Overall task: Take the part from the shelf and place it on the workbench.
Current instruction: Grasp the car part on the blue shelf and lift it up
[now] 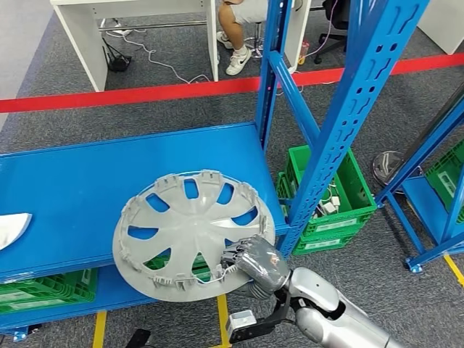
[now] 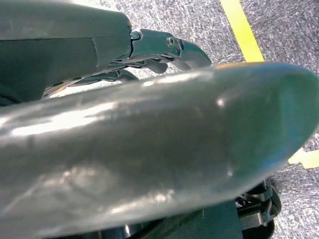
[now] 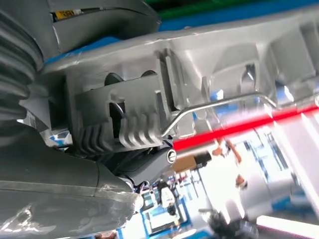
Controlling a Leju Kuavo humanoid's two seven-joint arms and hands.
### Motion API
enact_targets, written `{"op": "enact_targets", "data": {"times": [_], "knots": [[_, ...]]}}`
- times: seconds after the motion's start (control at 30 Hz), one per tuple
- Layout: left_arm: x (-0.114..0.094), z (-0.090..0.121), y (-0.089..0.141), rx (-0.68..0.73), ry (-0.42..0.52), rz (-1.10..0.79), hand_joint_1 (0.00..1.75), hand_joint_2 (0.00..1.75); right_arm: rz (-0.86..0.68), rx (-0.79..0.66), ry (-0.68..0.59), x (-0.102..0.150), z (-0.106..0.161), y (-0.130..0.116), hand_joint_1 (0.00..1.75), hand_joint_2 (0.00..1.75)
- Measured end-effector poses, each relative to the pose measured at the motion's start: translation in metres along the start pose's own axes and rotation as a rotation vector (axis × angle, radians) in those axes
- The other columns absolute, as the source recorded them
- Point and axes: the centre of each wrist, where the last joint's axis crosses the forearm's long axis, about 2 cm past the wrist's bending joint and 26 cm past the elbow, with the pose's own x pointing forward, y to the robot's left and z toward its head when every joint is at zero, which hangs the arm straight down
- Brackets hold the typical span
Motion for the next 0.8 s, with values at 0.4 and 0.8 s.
{"op": "enact_targets", "data": {"times": [0.4, 0.8], "knots": [[0.0, 0.0, -0.001, -0.003, -0.145, -0.037, 0.0, 0.0, -0.403, -0.238, -0.137, 0.029, -0.004, -0.032, 1.75, 1.75], [0.0, 0.0, -0.001, 0.011, -0.201, -0.047, 0.0, 0.0, -0.663, -0.326, -0.076, 0.03, -0.005, -0.051, 1.75, 1.75]]}}
